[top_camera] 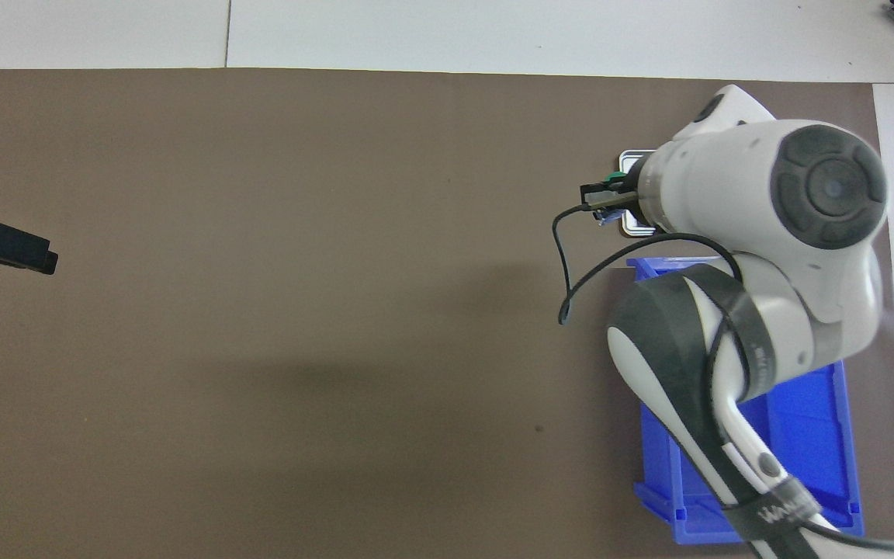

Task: Place and press button with both arms
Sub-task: 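Lower the green button into the blue bin and open the right gripper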

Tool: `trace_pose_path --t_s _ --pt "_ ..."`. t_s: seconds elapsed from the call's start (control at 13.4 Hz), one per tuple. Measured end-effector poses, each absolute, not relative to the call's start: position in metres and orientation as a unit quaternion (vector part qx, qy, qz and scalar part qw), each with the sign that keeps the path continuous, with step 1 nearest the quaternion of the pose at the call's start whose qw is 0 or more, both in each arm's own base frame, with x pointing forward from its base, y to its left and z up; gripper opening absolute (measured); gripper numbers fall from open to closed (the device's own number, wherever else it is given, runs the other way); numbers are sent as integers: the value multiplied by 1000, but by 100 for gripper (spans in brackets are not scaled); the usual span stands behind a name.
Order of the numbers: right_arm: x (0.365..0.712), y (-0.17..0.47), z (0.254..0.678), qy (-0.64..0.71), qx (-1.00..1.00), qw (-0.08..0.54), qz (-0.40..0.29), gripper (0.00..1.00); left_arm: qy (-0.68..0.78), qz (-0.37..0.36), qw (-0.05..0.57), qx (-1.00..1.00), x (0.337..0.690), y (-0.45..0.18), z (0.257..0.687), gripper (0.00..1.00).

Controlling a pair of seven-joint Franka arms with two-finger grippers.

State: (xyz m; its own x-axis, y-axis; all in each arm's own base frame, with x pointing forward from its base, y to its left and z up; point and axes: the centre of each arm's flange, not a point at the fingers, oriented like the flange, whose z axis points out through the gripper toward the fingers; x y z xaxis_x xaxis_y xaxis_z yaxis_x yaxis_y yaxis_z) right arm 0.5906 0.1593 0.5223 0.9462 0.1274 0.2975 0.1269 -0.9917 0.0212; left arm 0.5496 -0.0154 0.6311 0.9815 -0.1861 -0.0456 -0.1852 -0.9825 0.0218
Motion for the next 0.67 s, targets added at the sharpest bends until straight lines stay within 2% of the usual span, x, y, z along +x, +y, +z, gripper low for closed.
trace_pose_path --t_s 0.22,0.45,0.67 --pt "546 82 512 87 988 12 126 41 -93 -24 9 995 550 -15 631 100" --pt "514 13 485 102 988 5 119 41 -93 -24 9 995 550 -15 631 100" --pt "489 -18 452 104 986 -7 128 41 -93 -24 9 995 550 -15 631 100"
